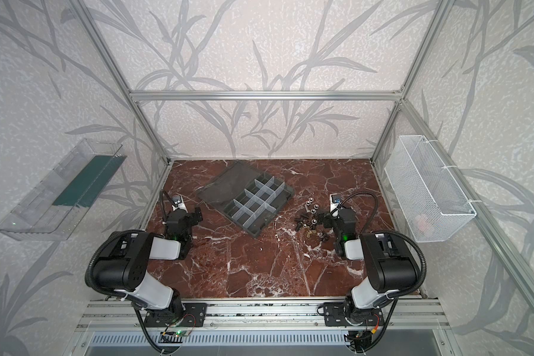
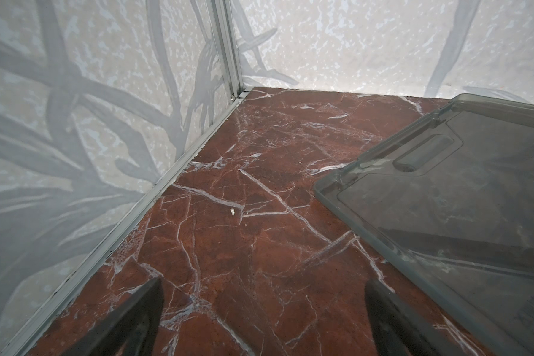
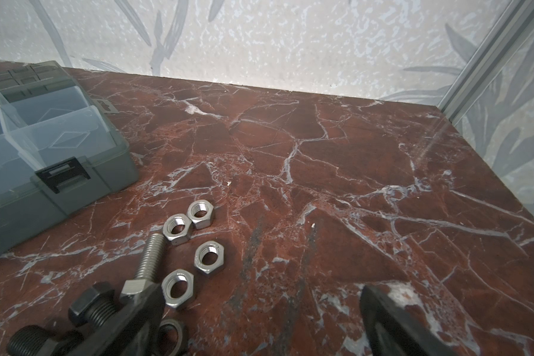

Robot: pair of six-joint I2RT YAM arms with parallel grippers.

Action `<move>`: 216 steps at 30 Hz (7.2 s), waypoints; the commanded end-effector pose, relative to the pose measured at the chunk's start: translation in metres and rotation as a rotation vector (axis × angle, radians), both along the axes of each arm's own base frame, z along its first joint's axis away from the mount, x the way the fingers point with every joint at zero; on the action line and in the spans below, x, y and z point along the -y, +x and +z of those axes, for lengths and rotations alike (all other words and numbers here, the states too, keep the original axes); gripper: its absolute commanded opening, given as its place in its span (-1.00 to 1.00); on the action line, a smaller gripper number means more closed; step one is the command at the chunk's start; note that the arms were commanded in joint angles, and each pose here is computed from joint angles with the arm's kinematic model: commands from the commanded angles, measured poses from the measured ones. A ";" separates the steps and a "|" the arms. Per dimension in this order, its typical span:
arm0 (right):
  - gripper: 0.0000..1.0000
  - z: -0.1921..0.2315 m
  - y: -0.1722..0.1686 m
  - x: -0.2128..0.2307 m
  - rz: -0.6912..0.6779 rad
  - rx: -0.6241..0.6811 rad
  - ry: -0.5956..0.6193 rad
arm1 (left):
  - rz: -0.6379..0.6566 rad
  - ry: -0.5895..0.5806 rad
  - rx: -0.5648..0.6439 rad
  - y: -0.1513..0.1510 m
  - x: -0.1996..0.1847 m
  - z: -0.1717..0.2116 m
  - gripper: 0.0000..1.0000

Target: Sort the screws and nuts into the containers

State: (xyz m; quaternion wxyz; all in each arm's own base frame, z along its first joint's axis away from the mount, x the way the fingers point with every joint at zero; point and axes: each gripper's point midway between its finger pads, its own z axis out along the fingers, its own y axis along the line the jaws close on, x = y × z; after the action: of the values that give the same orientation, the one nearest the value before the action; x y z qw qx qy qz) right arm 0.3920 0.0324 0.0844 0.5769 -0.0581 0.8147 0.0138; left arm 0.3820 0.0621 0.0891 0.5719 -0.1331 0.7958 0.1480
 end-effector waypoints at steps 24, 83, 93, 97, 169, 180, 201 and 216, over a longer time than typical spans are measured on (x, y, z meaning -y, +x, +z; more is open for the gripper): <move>0.98 0.008 0.006 -0.002 0.009 0.027 -0.003 | 0.014 0.001 0.039 0.003 -0.001 0.012 0.99; 0.66 0.008 -0.102 -0.104 -0.255 -1.007 0.366 | -0.323 -0.485 -0.063 -0.007 0.123 0.113 0.99; 0.28 -0.024 -0.098 -0.109 -0.286 -1.074 0.344 | -0.336 -0.443 -0.084 -0.010 0.122 0.110 0.99; 0.26 -0.031 -0.096 -0.106 -0.307 -1.084 0.322 | -0.364 -0.447 -0.102 -0.007 0.128 0.105 0.99; -1.00 -0.039 -0.074 -0.103 -0.032 -1.083 0.074 | -0.426 -0.475 -0.164 -0.001 0.143 0.090 0.99; -1.00 0.043 -0.053 -0.171 0.318 -0.945 0.290 | -0.423 -0.484 -0.155 -0.003 0.142 0.093 0.99; -1.00 0.068 -0.005 -0.362 0.774 -0.657 0.264 | -0.520 -0.769 -0.052 -0.010 0.141 0.099 0.99; -1.00 0.022 -0.010 -0.399 0.794 -0.696 0.271 | -0.687 -0.821 -0.105 -0.019 0.164 0.100 0.99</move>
State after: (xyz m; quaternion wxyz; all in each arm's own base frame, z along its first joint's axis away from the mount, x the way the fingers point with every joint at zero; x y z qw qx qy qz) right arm 0.3766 0.4227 0.0959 0.2084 -0.2725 0.8724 0.3482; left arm 0.3617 -0.0973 0.1797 0.4425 -0.0842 0.8238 -0.3442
